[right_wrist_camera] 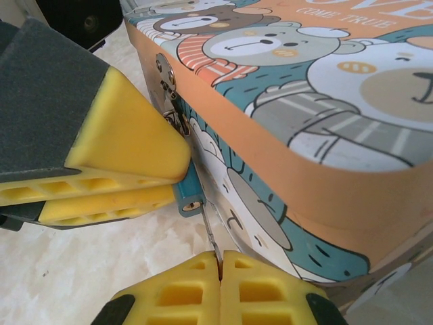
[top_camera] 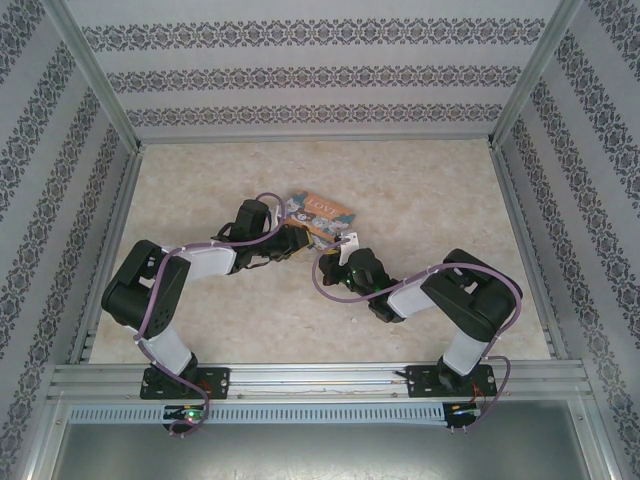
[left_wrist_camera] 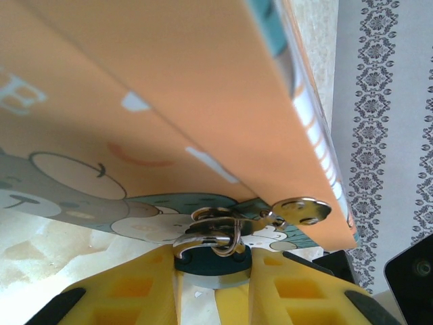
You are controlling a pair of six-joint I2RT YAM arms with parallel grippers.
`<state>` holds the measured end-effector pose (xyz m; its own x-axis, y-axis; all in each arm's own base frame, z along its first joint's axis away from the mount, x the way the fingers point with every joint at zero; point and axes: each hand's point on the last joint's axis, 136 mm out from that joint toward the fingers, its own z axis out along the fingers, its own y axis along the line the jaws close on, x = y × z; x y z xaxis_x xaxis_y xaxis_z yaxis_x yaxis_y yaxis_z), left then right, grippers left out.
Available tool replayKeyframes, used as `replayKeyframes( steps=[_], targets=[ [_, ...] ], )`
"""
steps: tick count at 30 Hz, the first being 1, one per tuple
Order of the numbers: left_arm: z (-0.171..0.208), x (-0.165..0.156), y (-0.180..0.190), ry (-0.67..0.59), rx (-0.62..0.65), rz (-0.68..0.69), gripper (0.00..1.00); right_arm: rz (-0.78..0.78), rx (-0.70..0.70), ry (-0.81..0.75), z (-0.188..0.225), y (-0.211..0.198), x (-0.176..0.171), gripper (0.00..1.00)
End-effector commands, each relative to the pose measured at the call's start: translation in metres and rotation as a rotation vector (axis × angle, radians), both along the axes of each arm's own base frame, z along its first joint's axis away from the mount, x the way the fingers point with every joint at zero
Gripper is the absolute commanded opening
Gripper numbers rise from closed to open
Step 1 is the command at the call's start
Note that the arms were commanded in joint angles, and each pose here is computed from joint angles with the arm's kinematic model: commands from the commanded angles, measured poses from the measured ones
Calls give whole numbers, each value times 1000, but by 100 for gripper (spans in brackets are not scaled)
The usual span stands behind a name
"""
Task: Unlock a padlock with a key
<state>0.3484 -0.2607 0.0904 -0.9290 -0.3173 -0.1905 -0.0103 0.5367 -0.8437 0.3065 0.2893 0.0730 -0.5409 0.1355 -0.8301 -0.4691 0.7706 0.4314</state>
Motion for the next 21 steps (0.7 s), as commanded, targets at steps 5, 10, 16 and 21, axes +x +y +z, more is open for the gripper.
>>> replayKeyframes(
  steps=[5,10,16,21],
  targets=[
    [14,-6,-19,-3,-69,-88,27,-1,69,-45,21,3,9,0],
    [12,-7,-18,2,-67,-86,27,22,82,-47,25,10,11,0],
    [11,-7,-19,5,-66,-89,27,30,99,-58,32,11,11,0],
    [10,-6,-19,6,-66,-89,27,44,115,-62,38,13,9,0]
  ],
)
